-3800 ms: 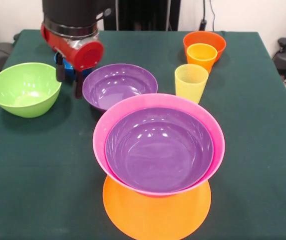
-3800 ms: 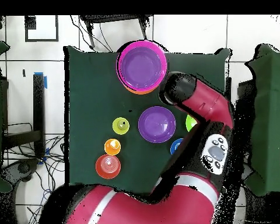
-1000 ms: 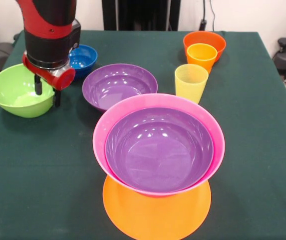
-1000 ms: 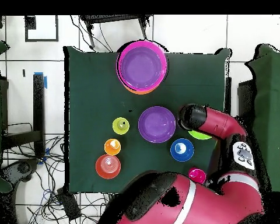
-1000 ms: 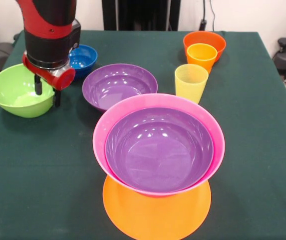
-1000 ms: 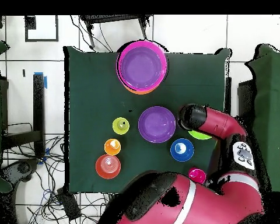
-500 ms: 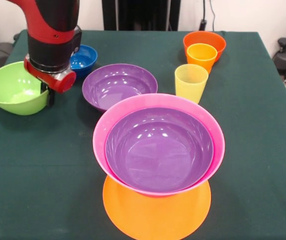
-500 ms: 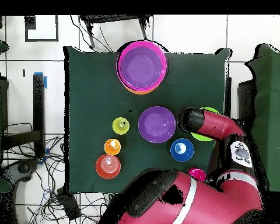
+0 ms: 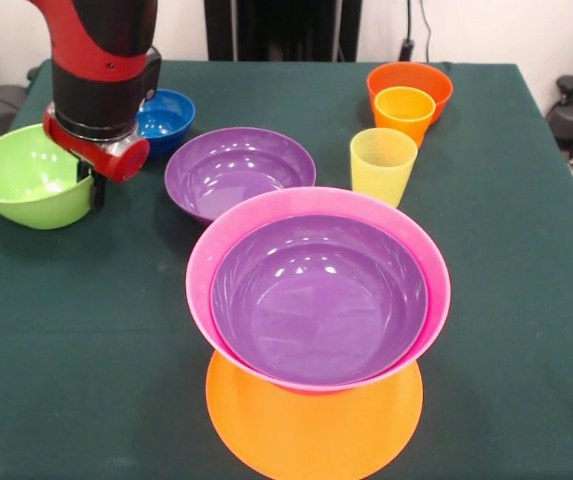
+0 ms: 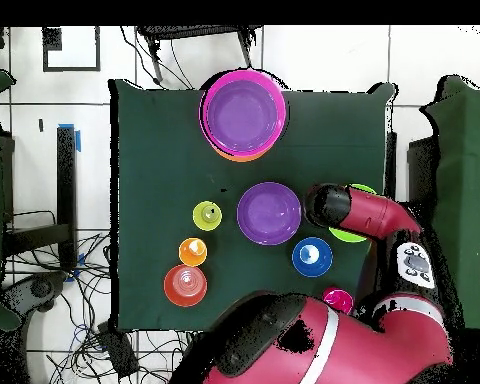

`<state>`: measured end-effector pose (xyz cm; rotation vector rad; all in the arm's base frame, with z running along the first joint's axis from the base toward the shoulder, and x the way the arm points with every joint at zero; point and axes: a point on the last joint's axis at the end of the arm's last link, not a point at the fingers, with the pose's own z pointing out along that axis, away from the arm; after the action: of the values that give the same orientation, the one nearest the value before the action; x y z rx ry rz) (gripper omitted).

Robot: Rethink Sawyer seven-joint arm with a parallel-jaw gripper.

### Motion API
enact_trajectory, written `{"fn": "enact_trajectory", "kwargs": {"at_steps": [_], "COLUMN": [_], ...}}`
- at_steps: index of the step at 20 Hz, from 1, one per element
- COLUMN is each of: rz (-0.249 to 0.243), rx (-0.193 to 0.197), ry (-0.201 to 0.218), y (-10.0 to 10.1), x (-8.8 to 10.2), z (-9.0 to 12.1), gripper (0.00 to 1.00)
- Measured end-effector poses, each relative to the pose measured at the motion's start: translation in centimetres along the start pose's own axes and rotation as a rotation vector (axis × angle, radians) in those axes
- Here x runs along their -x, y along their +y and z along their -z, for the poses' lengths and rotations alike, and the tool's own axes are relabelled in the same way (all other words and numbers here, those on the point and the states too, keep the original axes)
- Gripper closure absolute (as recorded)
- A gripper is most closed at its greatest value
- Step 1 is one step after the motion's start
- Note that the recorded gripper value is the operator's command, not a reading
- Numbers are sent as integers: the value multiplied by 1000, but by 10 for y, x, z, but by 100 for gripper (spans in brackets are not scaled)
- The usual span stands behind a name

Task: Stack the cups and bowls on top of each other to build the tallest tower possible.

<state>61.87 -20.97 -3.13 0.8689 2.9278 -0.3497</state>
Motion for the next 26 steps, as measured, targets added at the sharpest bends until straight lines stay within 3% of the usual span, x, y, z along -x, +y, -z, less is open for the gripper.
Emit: {"fn": "enact_trajectory", "kwargs": {"at_steps": [10,18,22,26], "rz": [19,128,193,259], "rx": [33,17,-16,-62], "ry": [-48,-76,-85,-97], "y": [24,92,130,178], "x": [12,10,10,15], "z": [44,104,131,172], "gripper": [100,100,100,100]}}
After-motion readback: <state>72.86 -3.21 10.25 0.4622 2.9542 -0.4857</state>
